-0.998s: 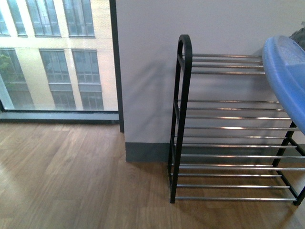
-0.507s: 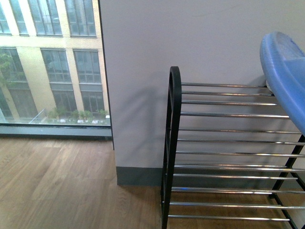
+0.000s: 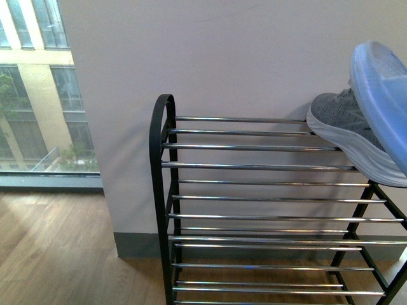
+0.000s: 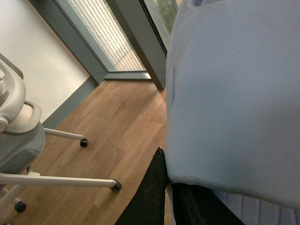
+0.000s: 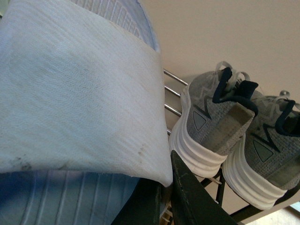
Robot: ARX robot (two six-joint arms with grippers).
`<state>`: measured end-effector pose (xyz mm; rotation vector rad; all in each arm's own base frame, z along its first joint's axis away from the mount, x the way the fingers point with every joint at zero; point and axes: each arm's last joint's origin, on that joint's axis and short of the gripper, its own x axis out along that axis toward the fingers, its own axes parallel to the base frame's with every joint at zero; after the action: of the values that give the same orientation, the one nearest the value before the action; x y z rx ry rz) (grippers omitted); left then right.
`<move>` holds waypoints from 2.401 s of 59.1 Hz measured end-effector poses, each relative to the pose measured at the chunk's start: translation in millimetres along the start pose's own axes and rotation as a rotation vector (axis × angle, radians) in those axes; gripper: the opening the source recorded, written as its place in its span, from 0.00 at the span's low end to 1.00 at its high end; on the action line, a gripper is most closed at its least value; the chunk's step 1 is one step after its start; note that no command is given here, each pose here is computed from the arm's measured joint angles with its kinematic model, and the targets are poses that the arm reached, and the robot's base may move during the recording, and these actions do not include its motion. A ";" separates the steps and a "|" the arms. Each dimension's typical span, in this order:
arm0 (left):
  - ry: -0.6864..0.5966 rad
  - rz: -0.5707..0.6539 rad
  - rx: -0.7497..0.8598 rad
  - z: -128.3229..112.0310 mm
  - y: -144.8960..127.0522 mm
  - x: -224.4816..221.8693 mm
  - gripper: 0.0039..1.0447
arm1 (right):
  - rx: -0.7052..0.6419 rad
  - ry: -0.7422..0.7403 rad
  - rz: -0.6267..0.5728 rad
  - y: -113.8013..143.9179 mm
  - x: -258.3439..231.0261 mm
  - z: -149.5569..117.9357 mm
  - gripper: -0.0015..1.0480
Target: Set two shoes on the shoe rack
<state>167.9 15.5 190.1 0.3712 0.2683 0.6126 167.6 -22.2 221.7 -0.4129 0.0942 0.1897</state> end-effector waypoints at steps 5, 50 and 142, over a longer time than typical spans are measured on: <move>0.000 0.001 0.000 0.0 0.1 0.0 0.02 | 0.000 0.001 -0.002 -0.1 -0.1 0.0 0.02; 0.002 0.005 0.000 -0.1 0.3 0.1 0.02 | 0.256 -0.141 0.121 18.4 91.0 73.5 0.02; 0.002 0.004 0.000 -0.1 0.3 0.1 0.02 | -0.216 0.392 -0.220 -24.0 302.7 26.1 0.02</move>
<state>167.7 15.8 190.1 0.3713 0.2690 0.6172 469.9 16.5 215.7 -0.6685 0.4138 -0.1018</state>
